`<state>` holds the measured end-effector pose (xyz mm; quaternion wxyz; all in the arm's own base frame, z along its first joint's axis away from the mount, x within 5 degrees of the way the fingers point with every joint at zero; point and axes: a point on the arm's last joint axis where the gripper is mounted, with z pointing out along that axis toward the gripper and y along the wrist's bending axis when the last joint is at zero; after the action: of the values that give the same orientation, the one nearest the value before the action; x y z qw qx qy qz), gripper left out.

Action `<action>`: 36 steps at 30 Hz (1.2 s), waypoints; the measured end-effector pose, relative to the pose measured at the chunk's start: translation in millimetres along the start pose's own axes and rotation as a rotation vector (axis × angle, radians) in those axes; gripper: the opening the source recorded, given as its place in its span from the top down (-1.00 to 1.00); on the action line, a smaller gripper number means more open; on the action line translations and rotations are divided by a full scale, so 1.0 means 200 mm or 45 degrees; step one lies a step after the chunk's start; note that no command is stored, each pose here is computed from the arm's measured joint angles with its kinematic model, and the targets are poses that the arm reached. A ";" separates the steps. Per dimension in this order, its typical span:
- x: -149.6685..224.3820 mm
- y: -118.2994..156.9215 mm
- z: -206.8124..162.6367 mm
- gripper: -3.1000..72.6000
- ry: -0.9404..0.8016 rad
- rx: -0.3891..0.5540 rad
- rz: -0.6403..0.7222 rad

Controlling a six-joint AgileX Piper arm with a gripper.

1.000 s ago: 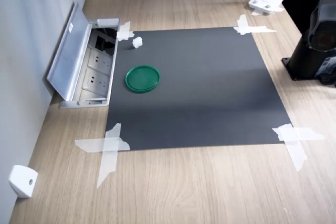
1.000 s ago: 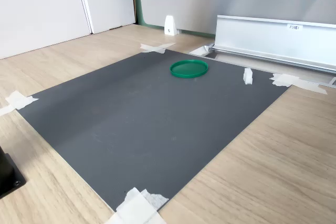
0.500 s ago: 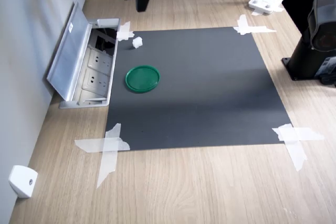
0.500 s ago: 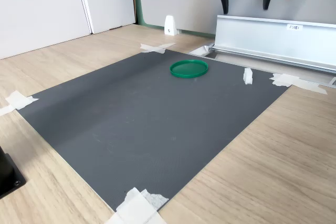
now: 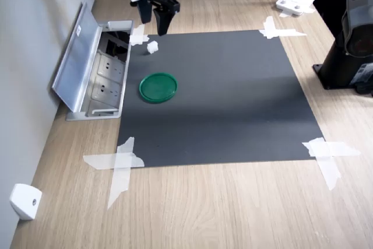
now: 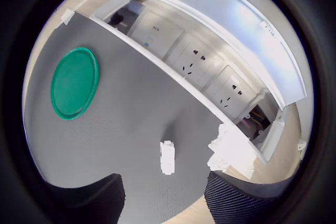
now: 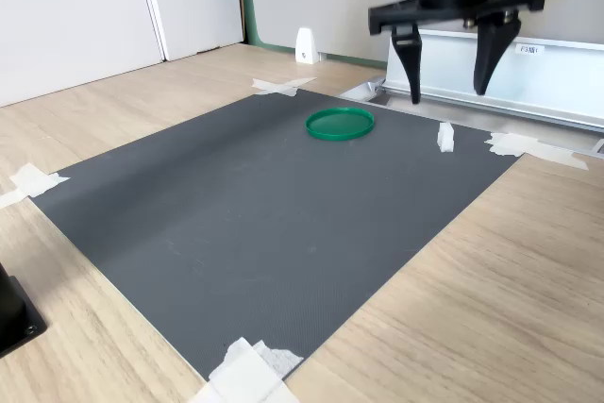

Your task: Grasp a white terminal and put it on the green lid.

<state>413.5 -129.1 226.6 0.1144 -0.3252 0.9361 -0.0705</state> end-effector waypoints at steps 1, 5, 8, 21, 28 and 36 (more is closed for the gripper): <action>0.00 0.00 0.02 -0.77 0.003 -0.004 0.000; 0.00 0.00 0.08 -0.77 0.011 -0.018 0.002; 0.00 -0.01 0.12 -0.77 0.007 -0.026 0.008; -0.01 -0.01 0.23 -0.74 -0.006 -0.047 0.027; -0.01 -0.01 0.24 -0.37 -0.006 -0.050 0.033; -0.01 -0.01 0.24 0.69 0.000 -0.057 0.052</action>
<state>428.3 -131.3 181.4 0.1086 -0.3085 0.9438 -0.0471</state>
